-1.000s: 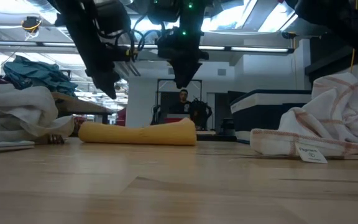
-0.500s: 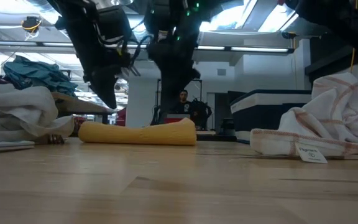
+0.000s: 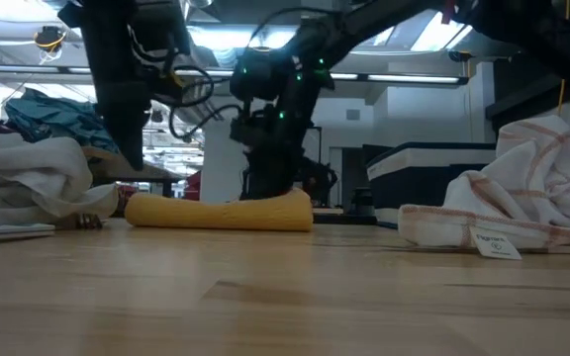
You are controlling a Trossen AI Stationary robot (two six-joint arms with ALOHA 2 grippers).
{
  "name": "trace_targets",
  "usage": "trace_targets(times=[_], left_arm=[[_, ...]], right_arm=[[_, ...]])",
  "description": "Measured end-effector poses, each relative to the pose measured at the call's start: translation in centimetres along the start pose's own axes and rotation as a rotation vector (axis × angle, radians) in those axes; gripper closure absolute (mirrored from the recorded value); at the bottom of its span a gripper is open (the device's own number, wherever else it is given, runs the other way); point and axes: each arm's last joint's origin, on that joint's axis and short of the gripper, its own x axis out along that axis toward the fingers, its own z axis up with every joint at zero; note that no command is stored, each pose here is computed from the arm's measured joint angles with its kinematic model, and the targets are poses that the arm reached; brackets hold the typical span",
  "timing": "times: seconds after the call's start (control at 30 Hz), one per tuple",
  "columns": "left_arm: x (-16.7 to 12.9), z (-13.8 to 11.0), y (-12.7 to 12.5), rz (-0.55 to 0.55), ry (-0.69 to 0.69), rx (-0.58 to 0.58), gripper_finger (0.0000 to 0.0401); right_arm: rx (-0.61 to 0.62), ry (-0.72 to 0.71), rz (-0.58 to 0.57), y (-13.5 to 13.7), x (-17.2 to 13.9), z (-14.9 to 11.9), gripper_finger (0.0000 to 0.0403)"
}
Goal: Fold towel
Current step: Fold the yellow towel, then fold the left white towel
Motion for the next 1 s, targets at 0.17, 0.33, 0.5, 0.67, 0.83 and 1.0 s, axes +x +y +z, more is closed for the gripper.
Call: trace_targets(times=[0.17,0.33,0.5,0.67,0.83,1.0], left_arm=[[-0.8,-0.5,-0.6,-0.02,-0.016,-0.017,0.038],[-1.3,-0.8,-1.3,-0.041,-0.032,-0.012,0.0389],[-1.5,-1.1,-2.0,-0.068,-0.029,-0.005,0.0391],[-1.6,-1.4,-2.6,-0.094,-0.017,-0.014,0.0391],[-1.8,-1.9,-3.3,-0.159,0.034,-0.018,0.0391],[-2.1,-2.8,-4.4,-0.285,0.128,0.038,0.0391]], right_arm=[[0.065,-0.018,-0.087,-2.3,0.8,-0.1,0.0238],[0.093,-0.106,-0.134,-4.9,0.8,0.9,0.0241],[0.178,-0.264,-0.101,-5.2,-0.1,2.9,0.0264],[0.263,-0.279,0.007,-5.3,-0.2,3.2,0.0285],[0.23,-0.209,0.2,-4.1,-0.3,2.9,0.0287],[0.184,-0.119,0.442,-1.8,-0.6,2.5,0.0286]])
